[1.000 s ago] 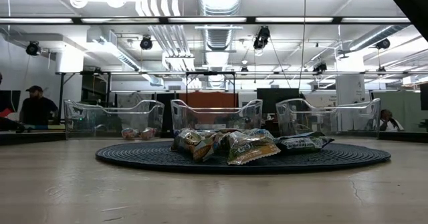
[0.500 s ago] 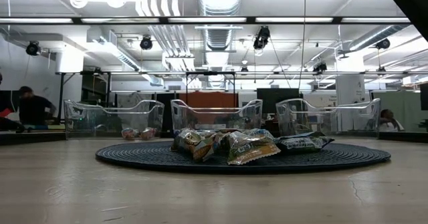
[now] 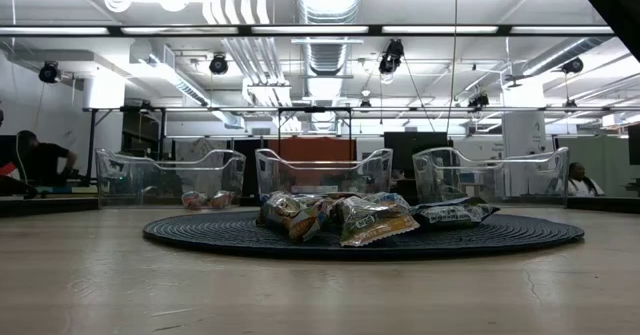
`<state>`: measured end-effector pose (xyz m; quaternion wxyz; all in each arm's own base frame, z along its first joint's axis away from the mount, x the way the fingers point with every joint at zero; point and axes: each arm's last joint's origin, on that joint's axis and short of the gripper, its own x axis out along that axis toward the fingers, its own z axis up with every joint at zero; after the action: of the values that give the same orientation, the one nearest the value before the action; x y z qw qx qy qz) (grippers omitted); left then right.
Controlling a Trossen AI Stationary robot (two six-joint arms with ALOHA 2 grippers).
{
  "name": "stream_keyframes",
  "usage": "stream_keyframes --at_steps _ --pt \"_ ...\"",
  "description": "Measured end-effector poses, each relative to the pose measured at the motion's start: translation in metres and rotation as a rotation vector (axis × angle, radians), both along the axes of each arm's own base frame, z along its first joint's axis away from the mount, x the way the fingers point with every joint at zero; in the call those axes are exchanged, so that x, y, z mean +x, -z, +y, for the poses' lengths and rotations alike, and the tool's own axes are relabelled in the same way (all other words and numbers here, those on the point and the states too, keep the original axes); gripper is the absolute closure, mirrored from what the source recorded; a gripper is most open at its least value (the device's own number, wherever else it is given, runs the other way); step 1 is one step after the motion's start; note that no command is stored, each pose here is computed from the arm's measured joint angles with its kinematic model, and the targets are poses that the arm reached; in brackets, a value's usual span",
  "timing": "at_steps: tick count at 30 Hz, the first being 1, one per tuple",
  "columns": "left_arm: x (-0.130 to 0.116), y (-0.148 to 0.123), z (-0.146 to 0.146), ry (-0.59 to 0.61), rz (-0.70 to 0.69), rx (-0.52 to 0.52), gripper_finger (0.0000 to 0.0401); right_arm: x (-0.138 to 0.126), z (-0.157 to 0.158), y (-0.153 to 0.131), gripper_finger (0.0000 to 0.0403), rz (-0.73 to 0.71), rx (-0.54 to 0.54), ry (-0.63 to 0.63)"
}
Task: Pick and place Granola Bars by type
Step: Put the red granola bar into the left transparent bin
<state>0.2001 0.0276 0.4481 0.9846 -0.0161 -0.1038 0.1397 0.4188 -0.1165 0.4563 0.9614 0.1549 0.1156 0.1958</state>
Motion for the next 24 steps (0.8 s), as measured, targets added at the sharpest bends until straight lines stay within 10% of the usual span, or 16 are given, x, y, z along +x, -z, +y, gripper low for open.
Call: stream_keyframes --at_steps 24 --pt "-0.0008 0.0 0.0014 -0.01 0.006 0.015 0.0349 -0.0001 -0.0003 0.0004 0.0332 0.011 0.018 0.004"
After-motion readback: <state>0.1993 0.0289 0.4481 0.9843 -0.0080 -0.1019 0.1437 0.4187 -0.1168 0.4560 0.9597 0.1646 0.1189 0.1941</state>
